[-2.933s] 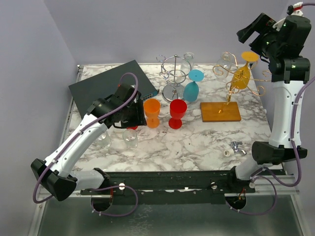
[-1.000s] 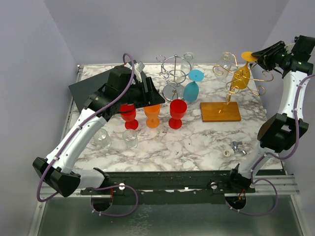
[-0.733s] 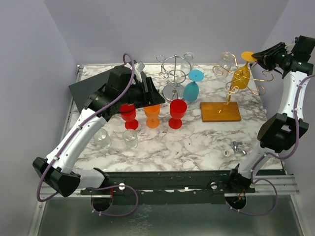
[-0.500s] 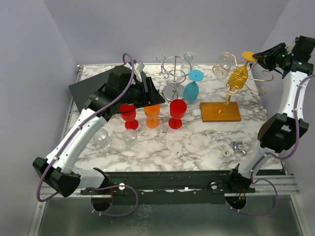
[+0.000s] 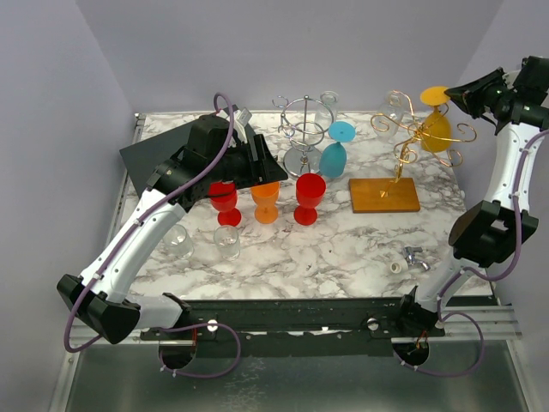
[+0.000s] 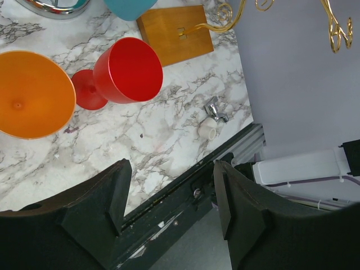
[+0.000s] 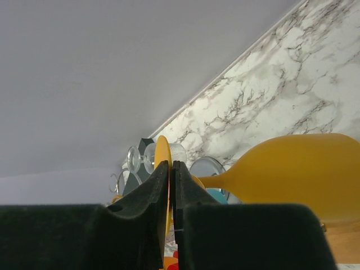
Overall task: Take the wine glass off the wine glass rack
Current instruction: Pick up the wine glass from the wine rack.
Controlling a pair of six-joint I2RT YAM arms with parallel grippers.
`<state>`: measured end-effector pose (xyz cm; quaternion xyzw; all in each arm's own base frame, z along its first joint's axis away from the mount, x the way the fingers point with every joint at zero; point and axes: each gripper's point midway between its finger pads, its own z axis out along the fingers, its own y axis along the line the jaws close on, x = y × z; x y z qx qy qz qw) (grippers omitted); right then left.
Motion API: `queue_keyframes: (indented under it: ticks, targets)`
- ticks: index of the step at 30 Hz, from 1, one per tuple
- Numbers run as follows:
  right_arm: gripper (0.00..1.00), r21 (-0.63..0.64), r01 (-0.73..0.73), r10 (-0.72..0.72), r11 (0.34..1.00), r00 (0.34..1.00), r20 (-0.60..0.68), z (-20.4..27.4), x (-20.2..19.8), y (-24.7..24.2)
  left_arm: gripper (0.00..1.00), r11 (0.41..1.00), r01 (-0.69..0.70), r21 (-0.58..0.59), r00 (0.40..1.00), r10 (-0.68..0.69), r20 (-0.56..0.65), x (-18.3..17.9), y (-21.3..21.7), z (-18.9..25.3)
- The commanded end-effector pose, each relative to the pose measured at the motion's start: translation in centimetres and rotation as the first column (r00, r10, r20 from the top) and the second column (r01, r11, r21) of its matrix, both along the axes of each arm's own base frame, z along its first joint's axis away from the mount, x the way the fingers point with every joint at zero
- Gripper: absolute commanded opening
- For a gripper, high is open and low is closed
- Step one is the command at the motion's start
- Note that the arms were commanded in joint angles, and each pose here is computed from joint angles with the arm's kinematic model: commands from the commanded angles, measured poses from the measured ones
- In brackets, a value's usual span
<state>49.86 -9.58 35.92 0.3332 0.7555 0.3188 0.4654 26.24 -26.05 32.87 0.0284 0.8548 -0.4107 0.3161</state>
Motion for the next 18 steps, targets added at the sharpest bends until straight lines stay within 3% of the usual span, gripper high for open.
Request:
queue_keyframes:
  ticks: [1, 6, 18]
  targets:
    - [0.10, -0.022, 0.018, -0.017, 1.000, 0.998, 0.060, 3.1, -0.9, 0.3, 0.66, 1.000, 0.005, -0.023, 1.000, -0.004, 0.020, 0.2, -0.1, 0.9]
    - [0.01, 0.000, 0.015, -0.015, 1.000, 0.997, 0.070, 3.4, -1.1, 0.6, 0.66, 1.000, 0.004, -0.023, 1.000, -0.004, 0.019, 0.1, -0.1, 0.9]
    - [0.01, 0.035, 0.085, -0.088, 0.996, 0.992, 0.093, 4.4, -2.5, 0.1, 0.66, 1.000, 0.003, -0.027, 1.000, -0.003, 0.017, 0.1, -0.1, 1.0]
